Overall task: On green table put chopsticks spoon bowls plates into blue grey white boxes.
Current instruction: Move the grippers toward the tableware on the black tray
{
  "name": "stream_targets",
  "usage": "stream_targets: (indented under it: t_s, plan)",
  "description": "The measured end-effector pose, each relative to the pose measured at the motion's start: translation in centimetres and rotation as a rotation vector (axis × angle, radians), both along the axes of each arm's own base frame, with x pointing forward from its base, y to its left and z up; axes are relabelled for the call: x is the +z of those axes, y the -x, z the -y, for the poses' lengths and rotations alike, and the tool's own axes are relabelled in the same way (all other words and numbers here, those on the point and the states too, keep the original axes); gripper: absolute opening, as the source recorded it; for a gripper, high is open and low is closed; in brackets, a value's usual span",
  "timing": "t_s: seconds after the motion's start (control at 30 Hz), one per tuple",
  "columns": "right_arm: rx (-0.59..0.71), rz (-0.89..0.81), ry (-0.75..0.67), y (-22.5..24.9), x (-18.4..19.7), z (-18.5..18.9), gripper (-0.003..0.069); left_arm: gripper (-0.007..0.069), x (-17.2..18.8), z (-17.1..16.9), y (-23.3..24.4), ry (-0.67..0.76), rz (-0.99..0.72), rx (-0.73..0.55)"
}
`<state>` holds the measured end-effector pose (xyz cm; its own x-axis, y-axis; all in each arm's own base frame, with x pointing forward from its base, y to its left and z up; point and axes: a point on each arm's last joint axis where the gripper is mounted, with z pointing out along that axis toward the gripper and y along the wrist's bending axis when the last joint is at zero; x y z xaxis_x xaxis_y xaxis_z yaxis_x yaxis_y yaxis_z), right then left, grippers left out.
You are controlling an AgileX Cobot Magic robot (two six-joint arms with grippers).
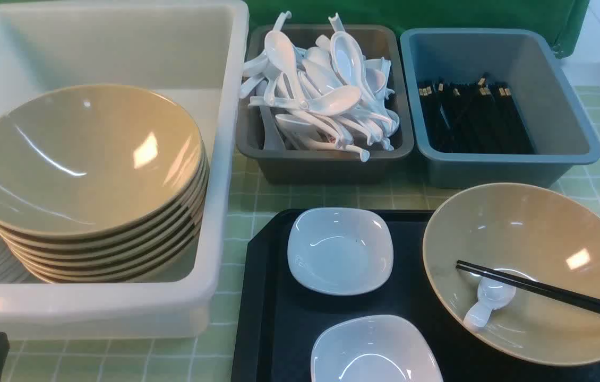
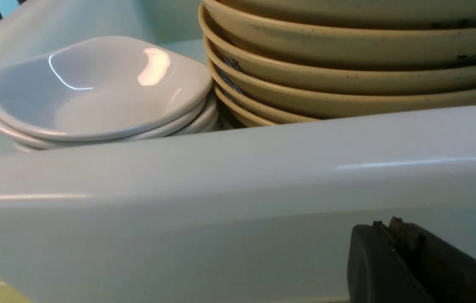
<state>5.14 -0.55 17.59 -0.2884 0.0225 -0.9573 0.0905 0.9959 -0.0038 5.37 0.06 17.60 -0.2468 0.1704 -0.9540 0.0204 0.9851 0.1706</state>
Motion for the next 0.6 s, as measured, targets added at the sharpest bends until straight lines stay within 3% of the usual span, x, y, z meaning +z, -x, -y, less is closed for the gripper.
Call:
stream_targets:
  t_s: [0.6]
  plan:
    - [0.000, 0.000, 0.000, 0.00, 0.00, 0.00, 0.0236, -0.0001, 0.00, 0.06, 0.00, -0.001, 0.000, -0.012]
